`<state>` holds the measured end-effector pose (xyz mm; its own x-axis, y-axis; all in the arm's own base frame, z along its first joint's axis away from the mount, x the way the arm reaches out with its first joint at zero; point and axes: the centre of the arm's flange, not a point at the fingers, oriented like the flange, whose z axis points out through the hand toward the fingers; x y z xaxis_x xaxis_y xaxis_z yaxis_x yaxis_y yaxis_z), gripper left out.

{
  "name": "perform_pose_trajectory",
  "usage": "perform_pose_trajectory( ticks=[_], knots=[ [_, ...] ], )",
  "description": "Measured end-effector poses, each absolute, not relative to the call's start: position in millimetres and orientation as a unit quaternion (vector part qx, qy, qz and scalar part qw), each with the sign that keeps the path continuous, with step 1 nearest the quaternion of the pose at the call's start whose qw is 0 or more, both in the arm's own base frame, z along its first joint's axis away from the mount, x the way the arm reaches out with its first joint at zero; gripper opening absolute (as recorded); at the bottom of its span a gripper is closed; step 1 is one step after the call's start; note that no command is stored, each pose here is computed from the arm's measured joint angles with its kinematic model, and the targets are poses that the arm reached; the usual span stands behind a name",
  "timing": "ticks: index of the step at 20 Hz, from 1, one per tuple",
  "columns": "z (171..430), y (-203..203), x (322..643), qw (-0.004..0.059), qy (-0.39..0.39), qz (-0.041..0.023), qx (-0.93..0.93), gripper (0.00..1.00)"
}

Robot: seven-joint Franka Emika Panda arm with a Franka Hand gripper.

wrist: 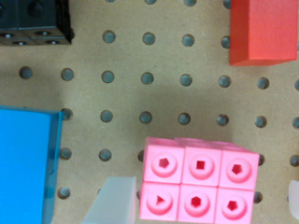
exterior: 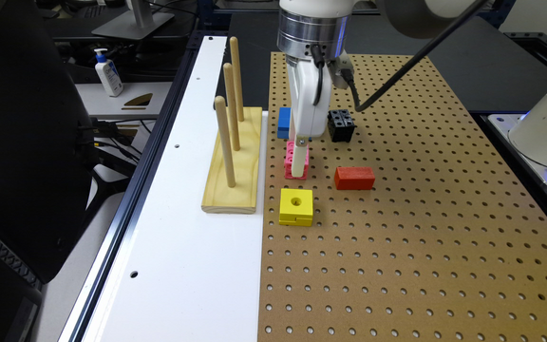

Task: Pick up pink block.

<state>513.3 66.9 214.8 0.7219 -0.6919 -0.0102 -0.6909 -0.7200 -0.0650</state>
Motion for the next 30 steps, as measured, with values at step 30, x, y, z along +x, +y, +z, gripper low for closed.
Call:
perform_pose_trajectory(
  ticks=[30],
  knots=[
    [180.3,67.9,516.5,0.0304,0.375,0.0019,-0.927,1.0]
  ],
)
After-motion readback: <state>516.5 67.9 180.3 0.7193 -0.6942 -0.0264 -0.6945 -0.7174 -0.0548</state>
